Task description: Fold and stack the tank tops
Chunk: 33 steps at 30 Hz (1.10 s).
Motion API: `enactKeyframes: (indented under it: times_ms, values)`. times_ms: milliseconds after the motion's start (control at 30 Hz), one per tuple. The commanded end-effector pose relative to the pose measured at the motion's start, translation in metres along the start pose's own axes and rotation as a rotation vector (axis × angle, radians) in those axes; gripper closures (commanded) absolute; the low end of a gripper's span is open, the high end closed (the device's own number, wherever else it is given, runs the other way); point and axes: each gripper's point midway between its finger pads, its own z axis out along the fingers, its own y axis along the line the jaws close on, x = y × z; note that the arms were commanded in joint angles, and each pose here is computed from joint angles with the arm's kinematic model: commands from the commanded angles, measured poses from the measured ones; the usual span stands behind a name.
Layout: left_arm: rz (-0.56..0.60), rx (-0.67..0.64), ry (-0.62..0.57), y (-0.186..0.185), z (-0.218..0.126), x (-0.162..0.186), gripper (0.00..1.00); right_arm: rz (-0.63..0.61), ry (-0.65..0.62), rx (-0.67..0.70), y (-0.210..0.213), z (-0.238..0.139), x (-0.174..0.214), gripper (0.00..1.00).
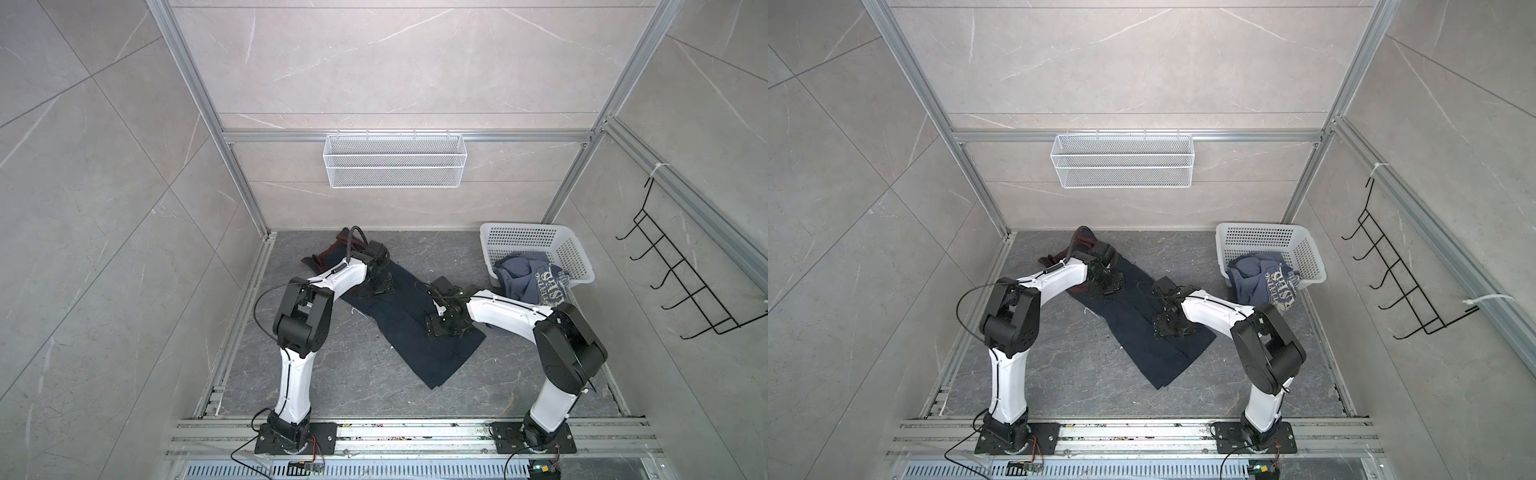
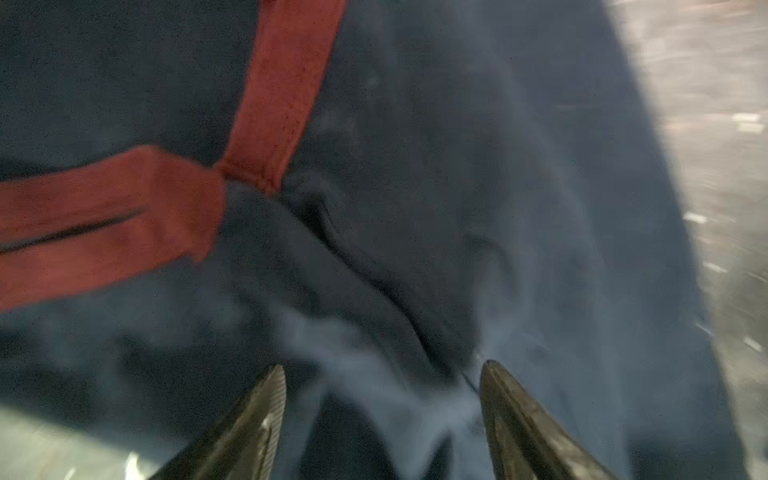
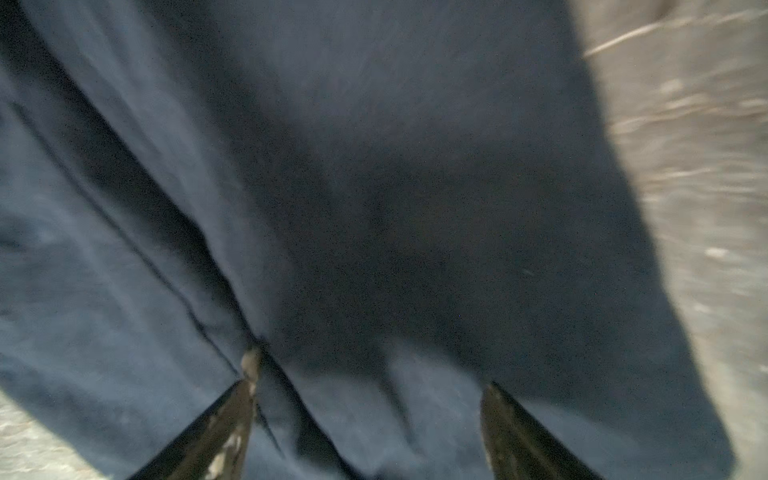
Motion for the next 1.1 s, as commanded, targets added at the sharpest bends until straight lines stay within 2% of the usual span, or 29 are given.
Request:
enactKeyframes:
  times_ms: [0, 300, 533, 667, 833, 1067]
  values:
    - [0.029, -0.012, -0.024, -0.003, -0.002, -0.017, 0.24, -0.018, 0.048, -0.036, 0.006, 0.013, 0.013, 0.18]
    - [0.205, -0.026, 0.031, -0.007, 0.021, -0.015, 0.24, -0.072, 0.191, -0.133, 0.054, 0.031, 0.094, 0.27]
    - [0.290, 0.040, 0.052, -0.015, 0.003, -0.002, 0.24, -0.212, 0.223, -0.165, 0.113, 0.017, 0.149, 0.27]
    - [0.357, 0.067, 0.058, -0.025, -0.010, 0.013, 0.24, -0.280, 0.241, -0.158, 0.127, 0.016, 0.172, 0.26]
    - [0.395, 0.114, 0.072, -0.037, -0.018, 0.029, 0.23, -0.328, 0.205, -0.142, 0.132, 0.011, 0.174, 0.25]
    - [0.299, 0.211, -0.037, -0.064, -0.074, 0.007, 0.21, -0.318, -0.045, -0.130, 0.123, -0.049, 0.130, 0.19]
